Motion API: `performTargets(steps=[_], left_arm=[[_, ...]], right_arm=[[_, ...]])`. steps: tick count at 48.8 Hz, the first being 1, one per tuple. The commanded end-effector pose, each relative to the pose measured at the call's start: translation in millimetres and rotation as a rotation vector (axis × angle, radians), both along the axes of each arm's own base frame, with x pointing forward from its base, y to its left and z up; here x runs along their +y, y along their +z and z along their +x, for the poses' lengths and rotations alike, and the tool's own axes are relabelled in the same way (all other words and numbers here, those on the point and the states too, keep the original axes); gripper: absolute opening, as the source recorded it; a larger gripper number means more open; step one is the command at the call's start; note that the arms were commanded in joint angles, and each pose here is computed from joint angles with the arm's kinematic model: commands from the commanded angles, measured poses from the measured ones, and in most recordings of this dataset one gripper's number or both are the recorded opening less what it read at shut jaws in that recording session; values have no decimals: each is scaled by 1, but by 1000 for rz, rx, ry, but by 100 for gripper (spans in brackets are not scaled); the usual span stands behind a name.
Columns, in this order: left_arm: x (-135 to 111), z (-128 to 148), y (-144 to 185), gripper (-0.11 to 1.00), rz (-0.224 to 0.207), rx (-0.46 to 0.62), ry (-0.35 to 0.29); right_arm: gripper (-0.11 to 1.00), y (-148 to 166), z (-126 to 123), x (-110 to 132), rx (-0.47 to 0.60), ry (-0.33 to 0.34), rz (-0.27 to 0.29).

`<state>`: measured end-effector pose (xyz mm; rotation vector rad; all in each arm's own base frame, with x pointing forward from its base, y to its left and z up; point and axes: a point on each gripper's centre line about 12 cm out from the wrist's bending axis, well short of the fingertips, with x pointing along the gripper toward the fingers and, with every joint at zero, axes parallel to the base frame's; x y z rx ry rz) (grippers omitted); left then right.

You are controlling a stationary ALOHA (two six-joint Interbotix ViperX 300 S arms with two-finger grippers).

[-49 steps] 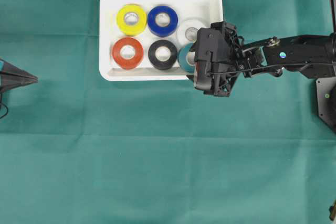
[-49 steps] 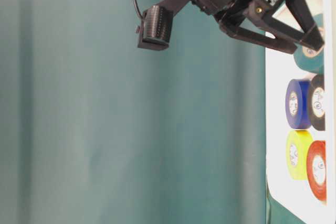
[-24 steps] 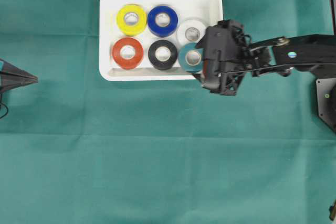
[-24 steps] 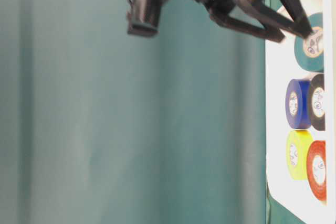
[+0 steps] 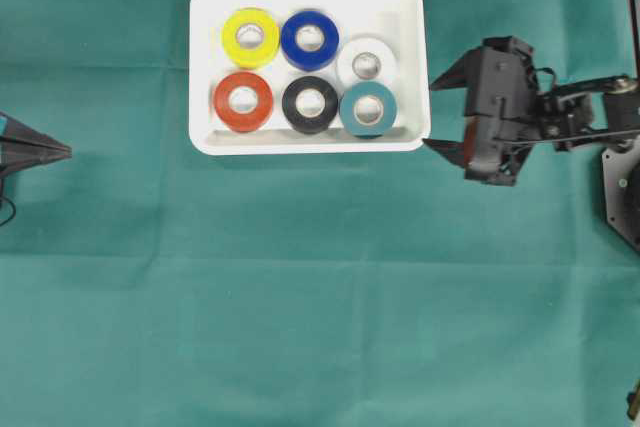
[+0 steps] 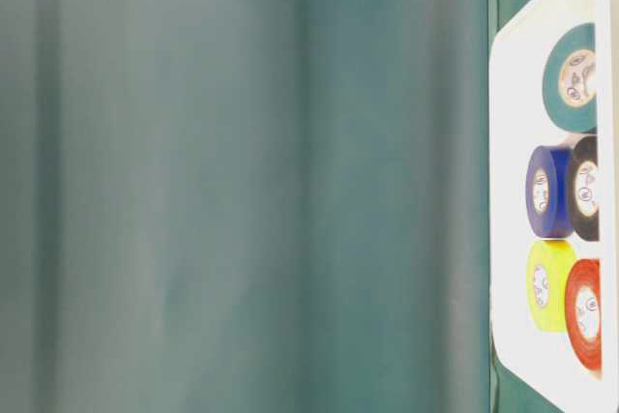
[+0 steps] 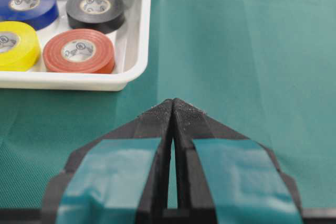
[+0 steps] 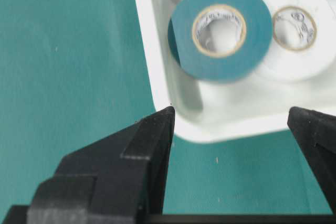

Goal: Put the tape into the white case with the right arm.
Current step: 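Open the right gripper and withdraw it to the right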

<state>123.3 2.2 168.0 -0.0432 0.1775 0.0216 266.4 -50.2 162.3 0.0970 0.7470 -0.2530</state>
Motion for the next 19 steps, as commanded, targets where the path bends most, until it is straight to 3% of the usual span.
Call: performTargets(steps=[1,12,19], left_arm=[[0,1,4,0,2,-11,3],[0,1,4,0,0,-11,3],[0,1,4,0,0,-11,3]], right_arm=[[76,7,-5,0,-30,-6,0],[76,1,-36,-4,-21,-77,13],[76,0,-54,-1,-48,-87,19]])
